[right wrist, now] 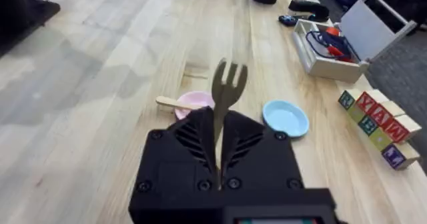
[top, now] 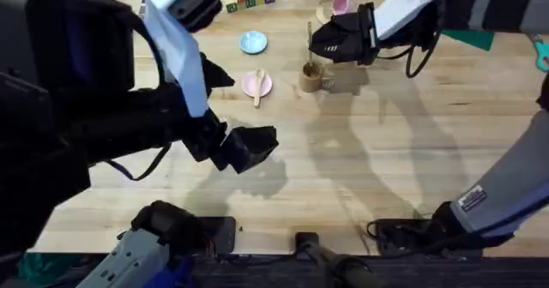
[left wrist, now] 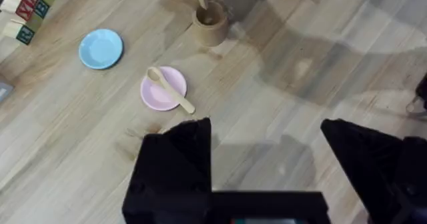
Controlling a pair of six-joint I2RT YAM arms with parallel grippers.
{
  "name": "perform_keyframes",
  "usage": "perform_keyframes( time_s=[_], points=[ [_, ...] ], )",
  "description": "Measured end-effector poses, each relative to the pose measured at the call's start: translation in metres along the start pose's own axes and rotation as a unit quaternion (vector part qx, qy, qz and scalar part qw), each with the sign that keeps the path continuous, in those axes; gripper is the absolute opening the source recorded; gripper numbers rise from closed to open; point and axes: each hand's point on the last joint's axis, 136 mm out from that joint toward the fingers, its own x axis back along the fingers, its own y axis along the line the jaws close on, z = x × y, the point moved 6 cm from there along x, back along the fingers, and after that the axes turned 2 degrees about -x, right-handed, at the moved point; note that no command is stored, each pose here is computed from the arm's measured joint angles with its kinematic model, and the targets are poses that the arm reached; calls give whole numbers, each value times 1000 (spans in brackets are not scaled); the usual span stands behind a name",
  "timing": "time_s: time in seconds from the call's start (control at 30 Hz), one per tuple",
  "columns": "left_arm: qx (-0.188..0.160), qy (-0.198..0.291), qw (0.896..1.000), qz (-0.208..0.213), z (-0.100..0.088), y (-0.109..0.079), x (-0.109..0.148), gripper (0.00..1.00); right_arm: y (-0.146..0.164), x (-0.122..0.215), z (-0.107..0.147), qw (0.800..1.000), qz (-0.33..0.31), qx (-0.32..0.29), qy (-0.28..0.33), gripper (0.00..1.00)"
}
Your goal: Pick up a utensil and set it on the pink plate, then put the other utensil in the container.
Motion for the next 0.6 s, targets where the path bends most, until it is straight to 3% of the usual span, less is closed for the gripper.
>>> perform_keyframes(
  time_s=[0.33,0.6],
  points=[
    [0,0,1000,0,0,0,0,995,0,-1,5,1000,0,-11,3,32],
    [0,0,1000,0,0,0,0,994,3,-5,36,999,-6,-54,6,32]
  ],
)
